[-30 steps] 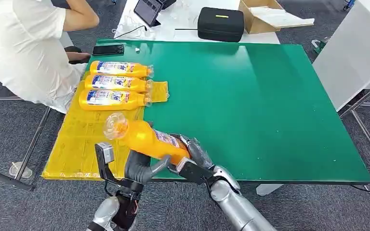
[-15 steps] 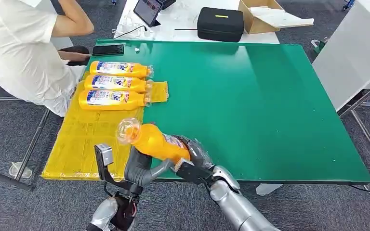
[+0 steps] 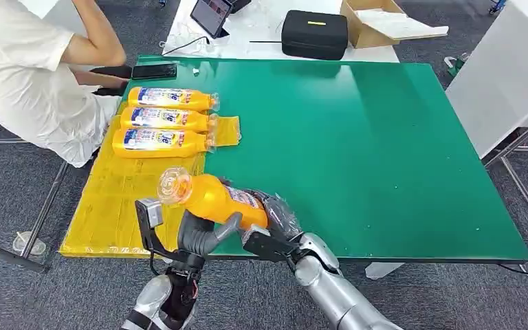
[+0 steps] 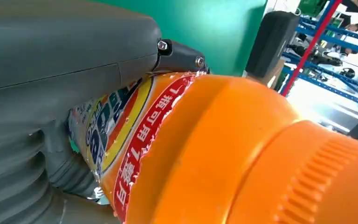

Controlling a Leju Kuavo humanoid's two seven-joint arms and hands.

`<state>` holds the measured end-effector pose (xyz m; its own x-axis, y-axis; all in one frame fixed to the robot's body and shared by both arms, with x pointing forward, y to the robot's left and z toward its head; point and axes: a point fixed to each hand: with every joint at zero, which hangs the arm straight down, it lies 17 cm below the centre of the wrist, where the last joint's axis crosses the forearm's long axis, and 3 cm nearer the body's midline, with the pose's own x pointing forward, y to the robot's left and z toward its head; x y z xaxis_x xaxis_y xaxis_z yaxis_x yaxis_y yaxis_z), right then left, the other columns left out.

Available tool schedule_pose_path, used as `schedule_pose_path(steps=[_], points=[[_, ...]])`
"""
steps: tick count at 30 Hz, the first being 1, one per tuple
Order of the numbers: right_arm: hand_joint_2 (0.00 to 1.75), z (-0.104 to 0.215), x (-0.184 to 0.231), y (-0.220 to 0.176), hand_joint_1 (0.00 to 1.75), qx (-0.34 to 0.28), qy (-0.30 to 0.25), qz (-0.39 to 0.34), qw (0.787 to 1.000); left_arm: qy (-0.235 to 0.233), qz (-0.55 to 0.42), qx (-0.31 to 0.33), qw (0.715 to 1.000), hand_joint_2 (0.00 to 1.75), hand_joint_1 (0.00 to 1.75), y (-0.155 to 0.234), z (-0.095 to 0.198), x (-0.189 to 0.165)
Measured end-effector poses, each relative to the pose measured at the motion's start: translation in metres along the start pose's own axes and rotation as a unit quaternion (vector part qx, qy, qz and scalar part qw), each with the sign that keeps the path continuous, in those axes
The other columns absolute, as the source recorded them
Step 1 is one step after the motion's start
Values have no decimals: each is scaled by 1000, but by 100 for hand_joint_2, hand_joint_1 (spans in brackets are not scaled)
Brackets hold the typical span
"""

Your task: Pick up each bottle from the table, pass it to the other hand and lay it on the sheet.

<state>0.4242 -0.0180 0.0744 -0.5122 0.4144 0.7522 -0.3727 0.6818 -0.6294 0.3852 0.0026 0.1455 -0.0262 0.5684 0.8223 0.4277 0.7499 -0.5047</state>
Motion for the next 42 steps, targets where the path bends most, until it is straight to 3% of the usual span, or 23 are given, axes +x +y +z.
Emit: schedule_pose_path(steps=[6,7,8,9,10,14,18,19,22,26,30,33,36,37,42], points=[[175,0,0,0,173,-3,1,-2,1000,-3,-2,6,1000,175,175,3,-1,1],[175,0,0,0,157,-4,2,-5,1000,-5,-3,9,1000,175,175,4,-1,2],[175,1,-1,1,134,-3,3,-10,1000,-8,-2,11,1000,175,175,5,-2,3],[175,3,-1,2,38,-3,5,-16,1000,-11,-1,13,1000,175,175,6,-2,4],[175,4,-1,4,0,-2,5,-22,1000,-13,-1,14,1000,175,175,6,-1,4],[175,18,2,14,0,2,-8,-61,998,-32,-7,25,999,175,175,9,-2,12],[175,48,-13,15,0,-49,13,-81,995,-77,-39,78,993,175,175,35,-3,40],[0,57,-19,9,0,-73,23,-78,994,-91,-53,96,990,175,175,44,-2,50],[0,83,-41,-21,0,-163,62,-49,983,-128,-103,158,974,175,175,77,5,80],[0,126,-67,-86,0,-306,121,-4,944,-162,-134,211,955,175,175,114,19,116],[0,157,-73,-130,0,-375,137,22,916,-165,-228,242,928,175,175,139,29,132],[0,180,-75,-159,0,-420,147,29,895,-166,-428,256,851,175,175,151,36,145],[0,188,-73,-172,0,-438,145,34,887,-158,-568,235,773,175,175,153,33,146],[0,188,-71,-177,0,-444,142,34,884,-143,-605,217,752,175,175,156,30,138],[0,187,-65,-184,0,-458,133,24,879,-20,-682,140,717,175,175,194,14,84]])
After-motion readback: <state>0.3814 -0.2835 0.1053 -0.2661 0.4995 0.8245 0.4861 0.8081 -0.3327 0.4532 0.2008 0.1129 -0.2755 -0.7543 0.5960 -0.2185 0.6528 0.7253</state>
